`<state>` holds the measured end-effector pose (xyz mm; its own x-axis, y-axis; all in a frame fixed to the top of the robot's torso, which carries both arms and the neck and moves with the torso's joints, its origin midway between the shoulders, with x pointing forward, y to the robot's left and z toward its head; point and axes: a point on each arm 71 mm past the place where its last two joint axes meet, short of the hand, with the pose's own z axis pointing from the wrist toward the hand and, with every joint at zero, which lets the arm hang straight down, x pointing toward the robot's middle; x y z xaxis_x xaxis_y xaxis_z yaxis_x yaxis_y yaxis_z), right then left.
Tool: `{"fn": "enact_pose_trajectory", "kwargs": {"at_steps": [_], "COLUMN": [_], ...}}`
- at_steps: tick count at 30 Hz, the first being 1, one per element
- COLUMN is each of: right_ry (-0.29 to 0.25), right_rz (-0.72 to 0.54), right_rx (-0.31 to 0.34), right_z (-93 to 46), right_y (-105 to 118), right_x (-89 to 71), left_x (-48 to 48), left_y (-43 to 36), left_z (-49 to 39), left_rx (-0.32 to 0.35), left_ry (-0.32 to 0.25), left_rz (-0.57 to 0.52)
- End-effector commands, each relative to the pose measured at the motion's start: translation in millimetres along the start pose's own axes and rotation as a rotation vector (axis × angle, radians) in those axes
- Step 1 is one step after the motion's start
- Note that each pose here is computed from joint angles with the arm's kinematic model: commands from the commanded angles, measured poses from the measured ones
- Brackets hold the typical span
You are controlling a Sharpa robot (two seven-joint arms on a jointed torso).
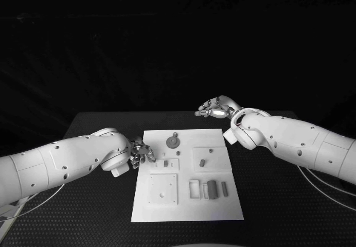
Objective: Assemble the parts on the task board
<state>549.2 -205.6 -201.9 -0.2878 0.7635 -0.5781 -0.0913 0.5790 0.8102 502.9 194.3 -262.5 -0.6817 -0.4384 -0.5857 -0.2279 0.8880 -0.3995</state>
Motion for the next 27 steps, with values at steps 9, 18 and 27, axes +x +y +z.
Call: {"fn": "enact_pose_trajectory", "kwargs": {"at_steps": [9,18,27], "right_ry": [0.004,0.007,0.007], "right_rz": [0.000,0.000,0.000], "right_rx": [-0.006,-0.007,-0.007], "right_z": [0.5,0.9,0.9], "right_y": [0.9,1.3,1.3], "right_x": [0.6,1.4,1.4], "left_x": [6.8,6.6,13.1], "left_y": [-0.9,-4.1,-4.4], "left_z": [-0.2,3.7,9.0], "left_rx": [0.000,0.002,-0.012], "left_ry": [0.002,-0.019,0.006], "left_rz": [0.008,0.047,0.053]}}
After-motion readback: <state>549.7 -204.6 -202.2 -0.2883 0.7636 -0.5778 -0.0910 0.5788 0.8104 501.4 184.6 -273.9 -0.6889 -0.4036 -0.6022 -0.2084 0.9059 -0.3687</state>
